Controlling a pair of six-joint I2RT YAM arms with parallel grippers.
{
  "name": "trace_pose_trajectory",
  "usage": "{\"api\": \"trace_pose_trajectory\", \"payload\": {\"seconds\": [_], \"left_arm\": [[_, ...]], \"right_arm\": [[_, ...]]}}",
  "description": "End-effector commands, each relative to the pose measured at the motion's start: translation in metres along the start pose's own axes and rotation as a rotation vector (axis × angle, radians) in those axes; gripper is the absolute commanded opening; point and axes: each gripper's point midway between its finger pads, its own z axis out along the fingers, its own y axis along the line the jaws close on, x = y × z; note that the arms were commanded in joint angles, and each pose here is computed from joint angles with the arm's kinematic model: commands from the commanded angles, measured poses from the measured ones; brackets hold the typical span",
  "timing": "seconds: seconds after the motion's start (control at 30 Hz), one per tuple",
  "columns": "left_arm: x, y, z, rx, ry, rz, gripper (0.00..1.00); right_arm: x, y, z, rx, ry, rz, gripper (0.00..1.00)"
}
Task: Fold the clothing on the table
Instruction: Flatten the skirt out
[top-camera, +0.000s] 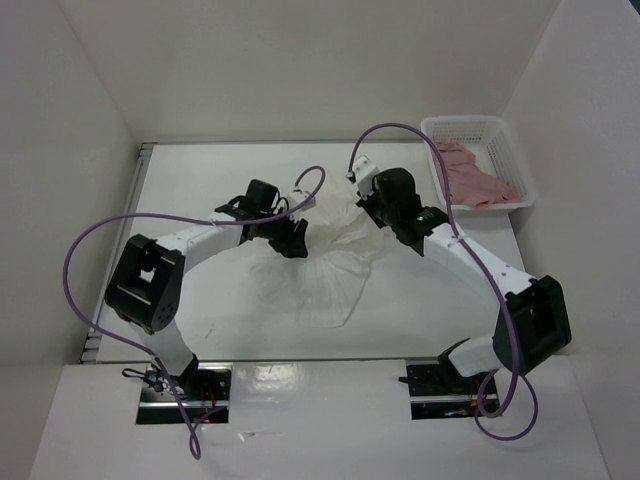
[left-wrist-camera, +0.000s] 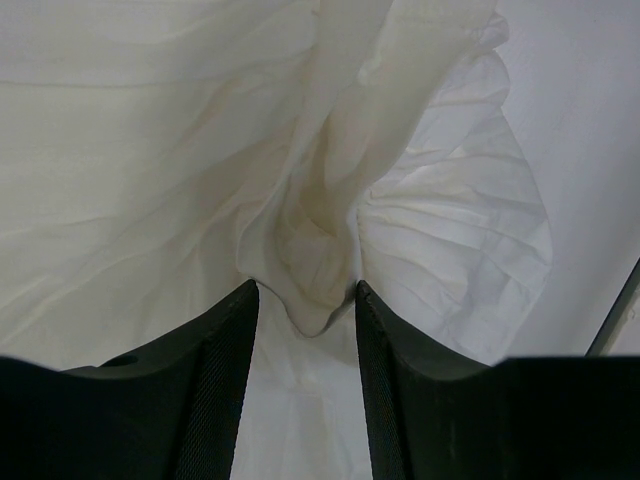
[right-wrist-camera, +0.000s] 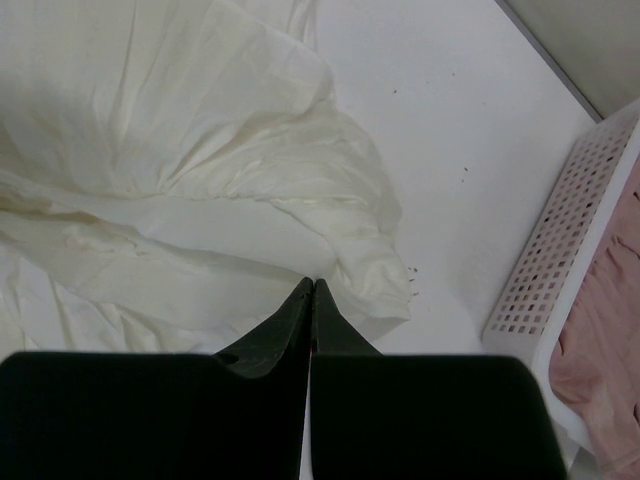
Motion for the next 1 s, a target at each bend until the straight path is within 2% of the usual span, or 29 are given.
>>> {"api": "trace_pose_trajectory", "payload": {"seconds": [0.0, 0.13, 0.23, 0.27, 0.33, 0.43, 0.53, 0.63, 0.67, 0.77, 0.97], "left_arm": [[-0.023, -0.011, 0.000, 0.058, -0.058, 0.047, 0.51], [-0.023, -0.011, 0.000, 0.058, -0.058, 0.047, 0.43], [-0.019, -0.012, 0.002, 0.071, -0.045, 0.037, 0.23], [-0.023, -0.012, 0.002, 0.070, -0.052, 0.043, 0.09], [-0.024, -0.011, 0.002, 0.071, -0.042, 0.045, 0.00], [-0.031, -0.012, -0.005, 0.058, -0.039, 0.044, 0.00], [-0.062, 0.002, -0.041, -0.029, -0.127, 0.054, 0.00], [-0.098, 0.002, -0.087, -0.132, -0.226, 0.085, 0.00], [-0.105, 0.013, -0.103, -0.221, -0.248, 0.070, 0.00], [-0.137, 0.004, -0.163, -0.350, -0.368, 0.100, 0.00], [-0.165, -0.027, -0.255, -0.454, -0.560, 0.138, 0.00]], "right_arm": [[-0.012, -0.007, -0.009, 0.014, -0.053, 0.024, 0.00], [-0.012, -0.007, -0.009, 0.014, -0.053, 0.024, 0.00], [-0.012, -0.007, -0.009, 0.014, -0.053, 0.024, 0.00], [-0.012, -0.007, -0.009, 0.014, -0.053, 0.024, 0.00], [-0.015, -0.008, -0.012, 0.018, -0.063, 0.025, 0.00], [-0.020, -0.011, -0.017, 0.022, -0.074, 0.027, 0.00], [-0.037, -0.020, -0.034, 0.039, -0.120, 0.044, 0.00], [-0.058, -0.035, -0.058, 0.070, -0.181, 0.066, 0.00], [-0.068, -0.040, -0.068, 0.078, -0.205, 0.079, 0.00], [-0.088, -0.052, -0.099, 0.097, -0.261, 0.095, 0.00], [-0.105, -0.072, -0.153, 0.144, -0.352, 0.114, 0.00]]}}
